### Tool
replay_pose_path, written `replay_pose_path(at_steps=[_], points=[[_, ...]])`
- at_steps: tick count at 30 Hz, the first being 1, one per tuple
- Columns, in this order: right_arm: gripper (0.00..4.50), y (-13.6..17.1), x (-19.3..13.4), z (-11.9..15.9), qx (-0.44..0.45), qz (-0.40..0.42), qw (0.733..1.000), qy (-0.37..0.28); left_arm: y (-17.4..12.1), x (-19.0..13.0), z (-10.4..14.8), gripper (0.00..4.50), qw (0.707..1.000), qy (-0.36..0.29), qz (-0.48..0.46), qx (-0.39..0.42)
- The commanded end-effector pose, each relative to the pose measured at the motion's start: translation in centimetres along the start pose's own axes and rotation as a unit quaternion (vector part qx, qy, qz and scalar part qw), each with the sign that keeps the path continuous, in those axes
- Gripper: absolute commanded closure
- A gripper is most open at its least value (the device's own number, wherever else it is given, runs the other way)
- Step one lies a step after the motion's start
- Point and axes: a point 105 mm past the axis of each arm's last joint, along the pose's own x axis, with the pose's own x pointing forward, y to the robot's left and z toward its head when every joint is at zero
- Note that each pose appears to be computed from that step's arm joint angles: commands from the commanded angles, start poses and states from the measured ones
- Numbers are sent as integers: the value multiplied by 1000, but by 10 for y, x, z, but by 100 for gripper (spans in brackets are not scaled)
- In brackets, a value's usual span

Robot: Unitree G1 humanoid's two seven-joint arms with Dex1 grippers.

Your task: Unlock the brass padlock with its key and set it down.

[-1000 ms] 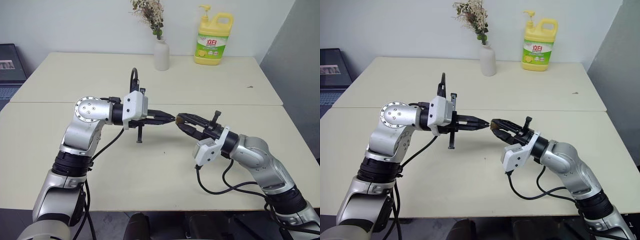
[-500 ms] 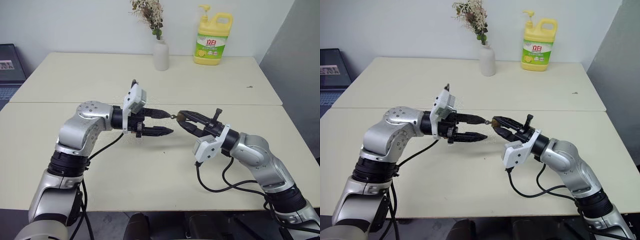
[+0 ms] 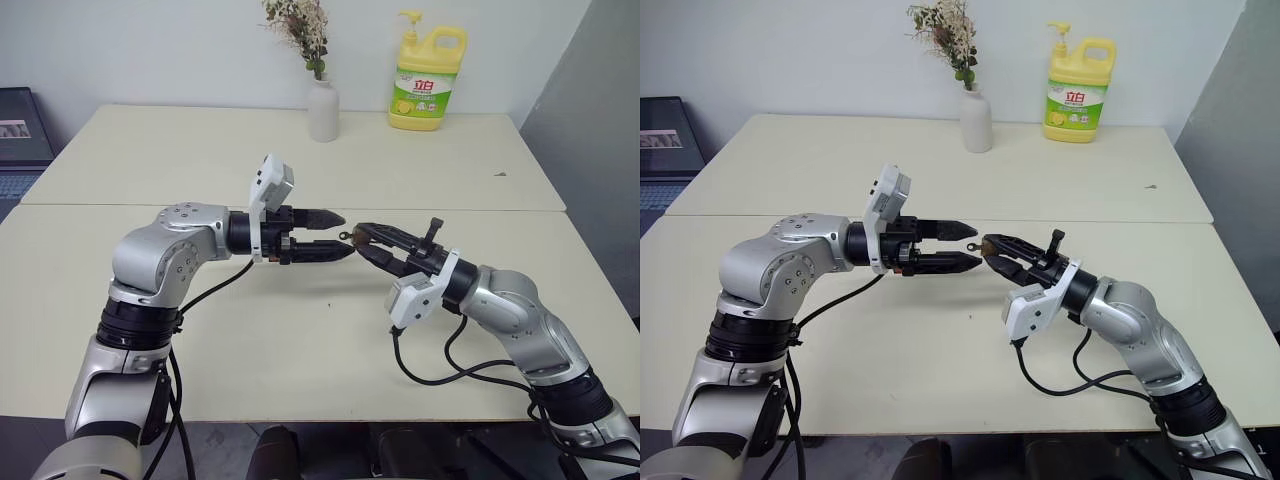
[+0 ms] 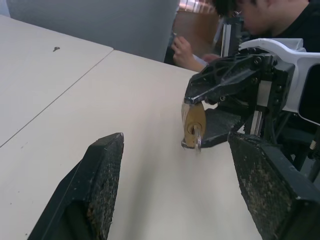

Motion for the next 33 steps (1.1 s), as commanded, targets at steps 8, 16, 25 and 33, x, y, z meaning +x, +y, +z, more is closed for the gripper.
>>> replay_pose_path(at_steps=[8, 16, 25, 33], points=[[356, -9, 5, 10, -28, -7, 999, -26, -8, 4, 16, 187, 999, -14, -21, 33], [356, -10, 7, 10, -30, -6, 999, -29, -7, 5, 12, 436, 999, -8, -20, 38], [356, -8, 8, 6, -22, 8, 1000, -16, -6, 5, 9, 435, 999, -7, -17, 41], [174, -6, -3, -12, 25, 22, 999, 32, -6, 3, 9, 435, 999, -8, -15, 43]])
